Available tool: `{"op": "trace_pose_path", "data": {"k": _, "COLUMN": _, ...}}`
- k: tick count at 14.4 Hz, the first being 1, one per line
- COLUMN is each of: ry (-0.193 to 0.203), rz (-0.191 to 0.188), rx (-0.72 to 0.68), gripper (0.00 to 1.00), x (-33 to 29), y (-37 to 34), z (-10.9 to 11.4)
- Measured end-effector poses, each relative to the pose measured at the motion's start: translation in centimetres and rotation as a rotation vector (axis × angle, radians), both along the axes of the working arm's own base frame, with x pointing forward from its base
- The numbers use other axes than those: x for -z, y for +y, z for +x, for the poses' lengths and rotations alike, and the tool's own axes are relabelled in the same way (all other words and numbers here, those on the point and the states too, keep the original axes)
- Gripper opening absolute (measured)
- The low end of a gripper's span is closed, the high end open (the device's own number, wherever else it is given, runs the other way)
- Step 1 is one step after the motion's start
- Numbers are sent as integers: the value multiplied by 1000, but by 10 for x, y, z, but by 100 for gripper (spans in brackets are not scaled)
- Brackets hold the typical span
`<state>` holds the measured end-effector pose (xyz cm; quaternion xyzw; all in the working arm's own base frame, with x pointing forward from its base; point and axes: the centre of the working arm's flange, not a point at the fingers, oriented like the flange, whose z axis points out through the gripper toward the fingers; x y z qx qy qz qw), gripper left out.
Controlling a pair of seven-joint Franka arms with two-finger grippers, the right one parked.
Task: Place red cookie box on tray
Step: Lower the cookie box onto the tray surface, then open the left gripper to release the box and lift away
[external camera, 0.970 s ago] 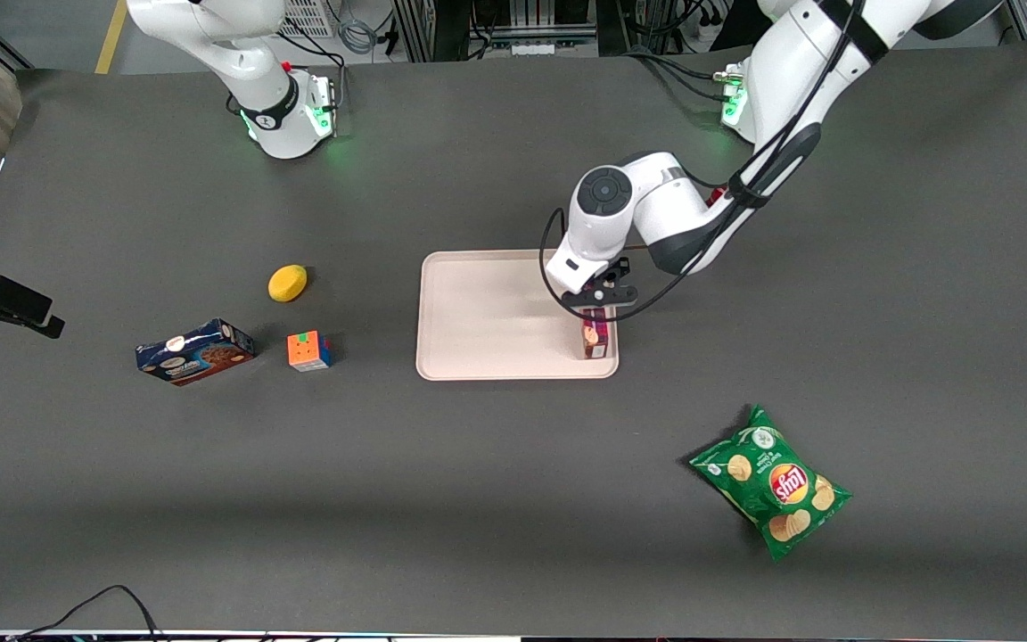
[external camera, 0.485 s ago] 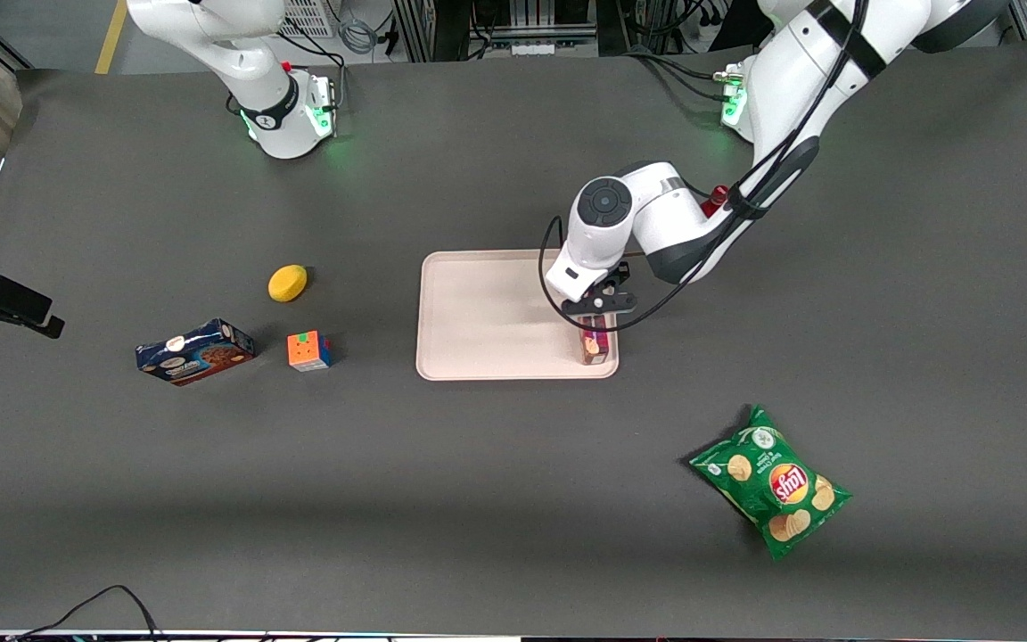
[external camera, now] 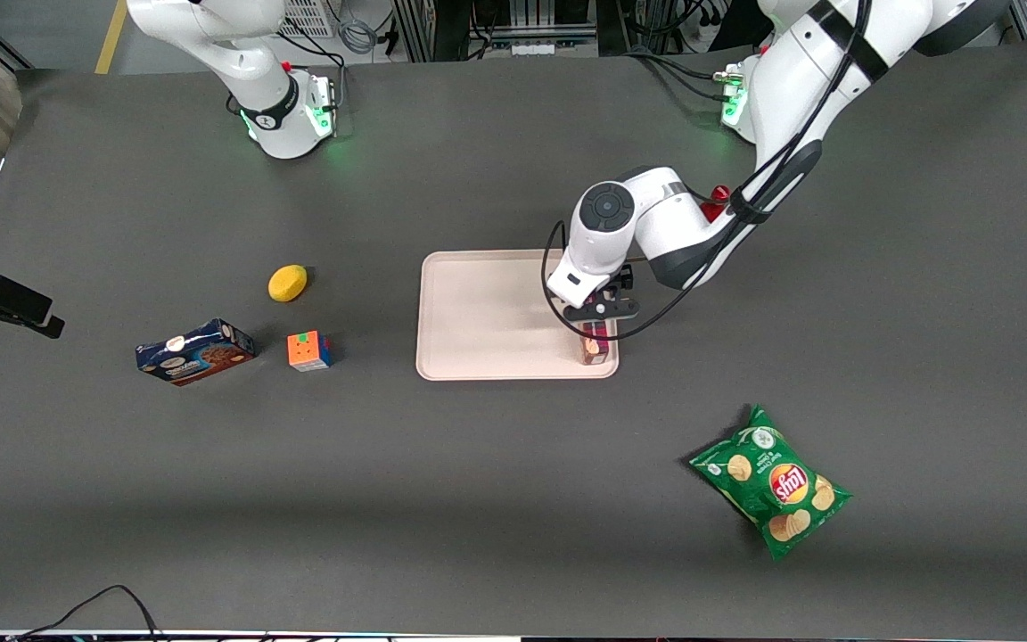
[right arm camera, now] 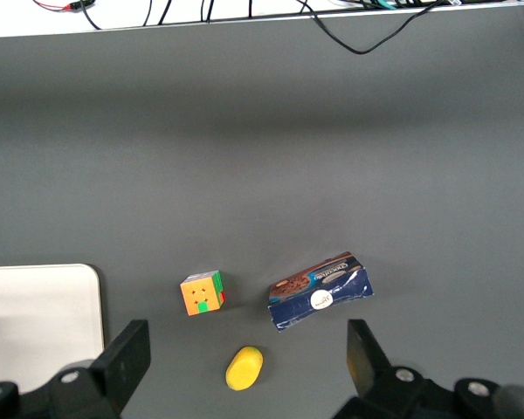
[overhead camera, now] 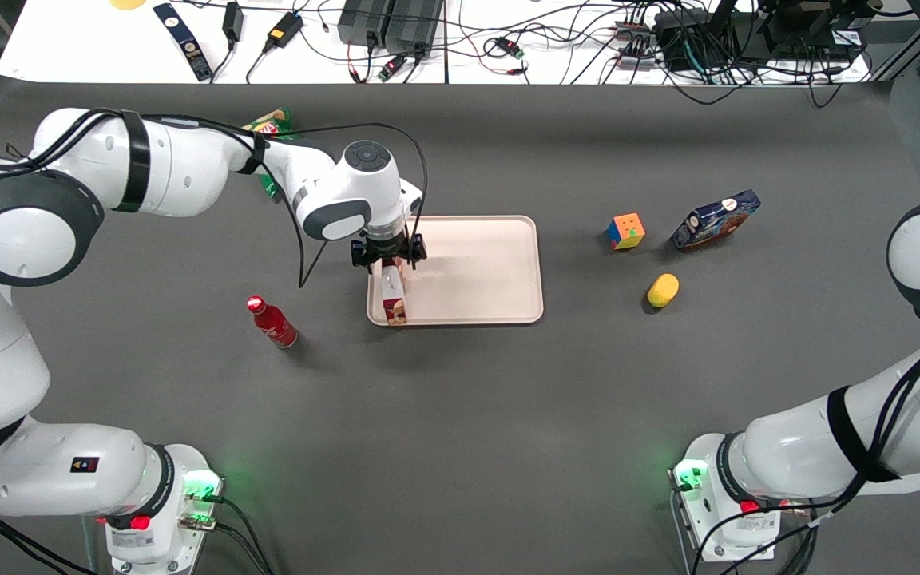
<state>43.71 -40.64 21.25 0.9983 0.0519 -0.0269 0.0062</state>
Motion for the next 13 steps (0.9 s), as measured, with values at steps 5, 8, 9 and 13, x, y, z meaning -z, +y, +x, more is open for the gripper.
{"op": "trace_pose_path", "data": {"k": 5, "ry": -42, "rz": -4, "rx": -7, "gripper": 100, "x": -22, "y": -3, "z": 24}}
{"op": "trace_pose_path", "data": {"k": 8, "ry": -84, "rz": 69, "rx": 72, "gripper": 100, "x": -67, "y": 2, "z": 47}}
{"op": "trace_pose_path", "data": {"k": 9, "ry": -96, "rz": 93, "rx": 94, "gripper": 100, "x": -90, "y": 5, "z": 52}}
{"op": "trace_pose_path", "data": {"k": 13, "ry": -41, "rz": 128, "rx": 178, "gripper": 100, "x": -204, "y": 26, "z": 62}}
